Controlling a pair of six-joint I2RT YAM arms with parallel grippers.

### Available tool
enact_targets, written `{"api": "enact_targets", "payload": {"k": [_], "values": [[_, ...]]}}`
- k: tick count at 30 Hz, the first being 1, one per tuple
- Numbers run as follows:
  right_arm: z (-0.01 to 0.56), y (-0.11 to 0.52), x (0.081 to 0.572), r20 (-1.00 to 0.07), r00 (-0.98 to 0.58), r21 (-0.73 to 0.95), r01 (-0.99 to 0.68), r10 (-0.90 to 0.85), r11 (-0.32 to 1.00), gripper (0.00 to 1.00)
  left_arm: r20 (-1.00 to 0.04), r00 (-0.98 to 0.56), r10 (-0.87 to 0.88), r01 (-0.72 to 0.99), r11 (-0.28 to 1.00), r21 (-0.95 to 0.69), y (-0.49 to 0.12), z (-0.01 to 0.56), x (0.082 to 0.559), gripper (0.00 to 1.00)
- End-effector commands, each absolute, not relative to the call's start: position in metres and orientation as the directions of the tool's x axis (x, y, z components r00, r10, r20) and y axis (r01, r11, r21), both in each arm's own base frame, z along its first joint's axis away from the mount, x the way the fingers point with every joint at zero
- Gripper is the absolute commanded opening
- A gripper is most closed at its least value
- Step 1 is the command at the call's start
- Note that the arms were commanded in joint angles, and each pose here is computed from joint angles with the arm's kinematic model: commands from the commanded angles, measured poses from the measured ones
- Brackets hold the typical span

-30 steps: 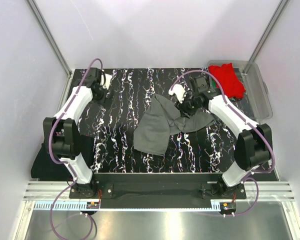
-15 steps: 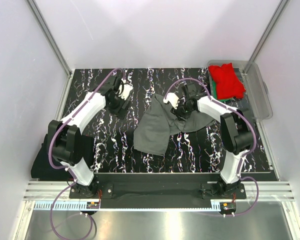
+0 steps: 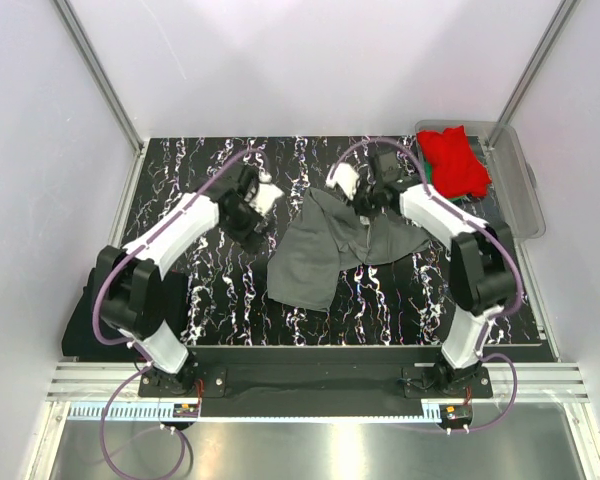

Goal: Fold and stack the t-shirts
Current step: Flatten the tshirt out

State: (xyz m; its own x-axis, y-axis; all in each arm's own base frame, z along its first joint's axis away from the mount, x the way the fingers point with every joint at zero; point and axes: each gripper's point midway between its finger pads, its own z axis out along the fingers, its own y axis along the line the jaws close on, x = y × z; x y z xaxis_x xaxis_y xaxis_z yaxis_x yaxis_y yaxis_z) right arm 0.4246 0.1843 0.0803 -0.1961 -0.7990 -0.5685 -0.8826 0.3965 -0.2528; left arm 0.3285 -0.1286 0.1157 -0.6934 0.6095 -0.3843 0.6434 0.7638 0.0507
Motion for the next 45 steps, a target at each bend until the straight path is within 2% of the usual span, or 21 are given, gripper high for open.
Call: {"api": "enact_targets", "payload": {"k": [1,5,11,19,22,32,45], "values": [[0.235,0.199,0.452,-0.723,0.009,-0.46,-0.752,-0.691,0.472,0.0,-0.472,-0.518,0.713,0.812,0.583,-0.009,-0.179,0.132,0.298,0.89],[0.256,0.199,0.466,-0.738,0.003,-0.472,-0.717,-0.675,0.513,0.0,-0.496,-0.385,0.779,0.902,0.431,-0.024,-0.222,0.126,0.28,0.9],[0.224,0.189,0.486,-0.696,-0.088,-0.471,-0.694,-0.713,0.545,0.0,-0.464,-0.337,0.819,0.936,0.347,-0.067,-0.271,0.102,0.27,0.8],[0.203,0.165,0.515,-0.703,-0.179,-0.428,-0.666,-0.688,0.611,0.0,-0.41,-0.24,0.88,0.97,0.229,-0.075,-0.333,0.077,0.225,0.74],[0.203,0.152,0.526,-0.713,-0.197,-0.418,-0.651,-0.673,0.634,0.0,-0.391,-0.219,0.894,0.976,0.207,-0.074,-0.348,0.07,0.21,0.7],[0.193,0.127,0.54,-0.734,-0.241,-0.375,-0.636,-0.635,0.674,0.0,-0.357,-0.15,0.922,0.988,0.15,-0.028,-0.373,0.06,0.191,0.64],[0.192,0.119,0.523,-0.75,-0.269,-0.34,-0.627,-0.604,0.701,0.0,-0.244,-0.181,0.953,0.966,0.218,0.135,-0.352,0.026,0.214,0.64]]}}
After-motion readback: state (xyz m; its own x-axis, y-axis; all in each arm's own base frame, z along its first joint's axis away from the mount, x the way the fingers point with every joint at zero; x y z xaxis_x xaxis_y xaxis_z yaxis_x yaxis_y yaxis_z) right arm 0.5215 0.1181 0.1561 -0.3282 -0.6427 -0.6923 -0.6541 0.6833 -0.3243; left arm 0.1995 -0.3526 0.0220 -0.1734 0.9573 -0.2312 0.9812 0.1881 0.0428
